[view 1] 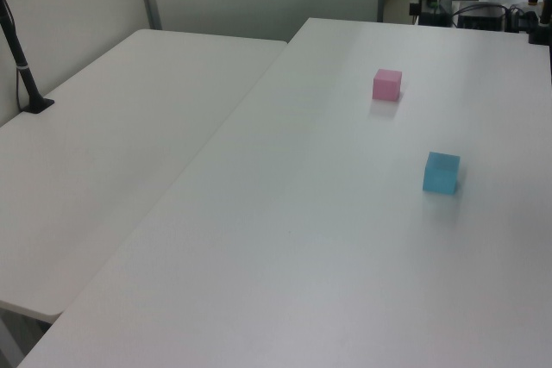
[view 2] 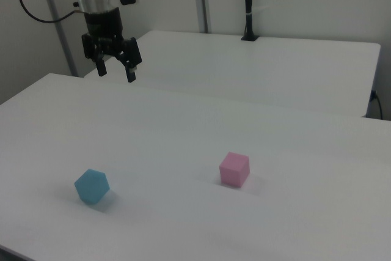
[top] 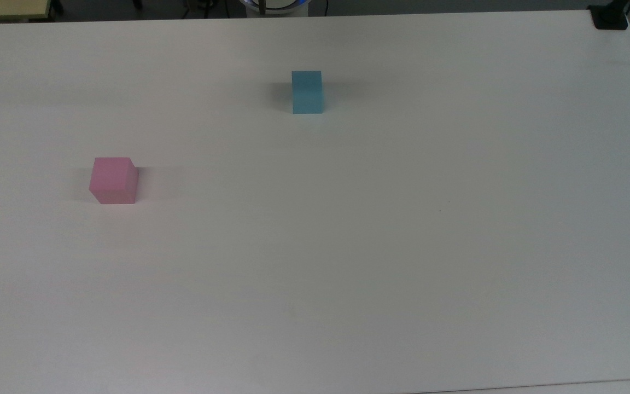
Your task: Put blue cube on pink cube
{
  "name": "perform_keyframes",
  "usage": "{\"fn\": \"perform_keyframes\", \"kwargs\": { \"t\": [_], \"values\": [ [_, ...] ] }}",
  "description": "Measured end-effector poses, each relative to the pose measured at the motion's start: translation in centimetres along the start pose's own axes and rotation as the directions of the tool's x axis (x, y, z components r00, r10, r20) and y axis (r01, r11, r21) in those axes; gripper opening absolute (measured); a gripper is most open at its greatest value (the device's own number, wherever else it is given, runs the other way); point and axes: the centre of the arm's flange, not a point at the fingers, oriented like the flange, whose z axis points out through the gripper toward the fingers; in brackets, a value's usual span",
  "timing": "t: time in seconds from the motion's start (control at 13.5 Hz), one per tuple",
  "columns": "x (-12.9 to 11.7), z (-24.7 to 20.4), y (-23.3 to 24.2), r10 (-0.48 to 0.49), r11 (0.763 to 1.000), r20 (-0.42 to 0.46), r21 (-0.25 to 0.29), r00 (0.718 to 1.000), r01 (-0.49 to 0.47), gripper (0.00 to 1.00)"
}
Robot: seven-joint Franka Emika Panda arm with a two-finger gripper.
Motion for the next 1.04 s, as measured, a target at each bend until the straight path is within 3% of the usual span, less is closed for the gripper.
{"fn": "perform_keyframes", "kwargs": {
  "t": [1.04],
  "values": [
    [-0.32, 0.29, 0.32, 0.006, 1.0, 0.008, 0.0, 1.0, -0.006, 1.0]
  ]
}}
